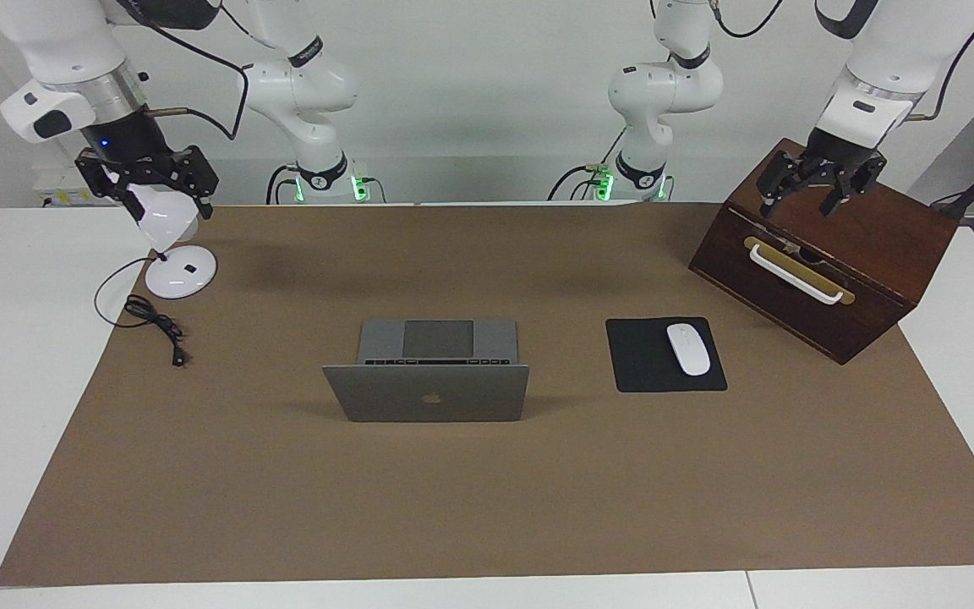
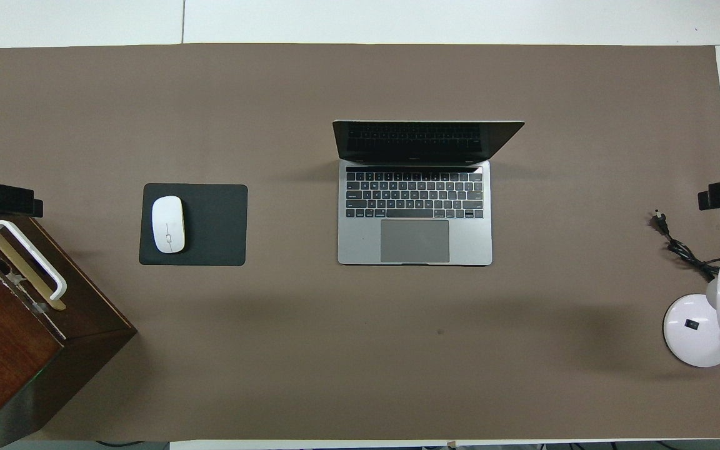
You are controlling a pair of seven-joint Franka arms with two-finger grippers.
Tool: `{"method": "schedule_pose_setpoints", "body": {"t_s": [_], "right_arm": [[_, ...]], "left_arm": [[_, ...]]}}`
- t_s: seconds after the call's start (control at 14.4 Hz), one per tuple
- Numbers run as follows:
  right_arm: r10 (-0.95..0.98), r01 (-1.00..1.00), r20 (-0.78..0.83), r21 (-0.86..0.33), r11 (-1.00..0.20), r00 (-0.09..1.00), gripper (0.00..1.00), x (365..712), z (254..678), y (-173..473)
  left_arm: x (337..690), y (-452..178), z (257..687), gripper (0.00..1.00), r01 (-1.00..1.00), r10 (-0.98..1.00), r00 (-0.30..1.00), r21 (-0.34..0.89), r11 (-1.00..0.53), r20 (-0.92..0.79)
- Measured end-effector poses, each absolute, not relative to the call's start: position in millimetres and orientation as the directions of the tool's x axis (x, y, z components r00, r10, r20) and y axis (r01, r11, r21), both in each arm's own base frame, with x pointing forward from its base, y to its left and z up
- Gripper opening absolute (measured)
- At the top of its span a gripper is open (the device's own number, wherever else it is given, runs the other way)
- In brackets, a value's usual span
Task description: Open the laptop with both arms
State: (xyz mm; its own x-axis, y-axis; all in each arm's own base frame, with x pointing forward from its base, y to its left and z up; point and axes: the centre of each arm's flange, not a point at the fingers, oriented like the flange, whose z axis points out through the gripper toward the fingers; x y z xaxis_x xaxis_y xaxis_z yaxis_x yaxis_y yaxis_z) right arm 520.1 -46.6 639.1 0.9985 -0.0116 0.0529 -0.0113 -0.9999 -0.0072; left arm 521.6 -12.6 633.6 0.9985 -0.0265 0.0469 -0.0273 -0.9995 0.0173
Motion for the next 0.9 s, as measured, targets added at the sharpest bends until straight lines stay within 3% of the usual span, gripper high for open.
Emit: {"method": "schedule_pose_setpoints", "body": {"t_s": [0.9], "right_arm": [[-0.013, -0.012, 0.048, -0.007, -1.000, 0.999, 1.00, 519.6, 638.7, -47.1]], "left_arm": [[519.9, -11.3, 629.5, 1.00, -0.023, -0.023, 1.000, 0.018, -1.000, 0.016]]}}
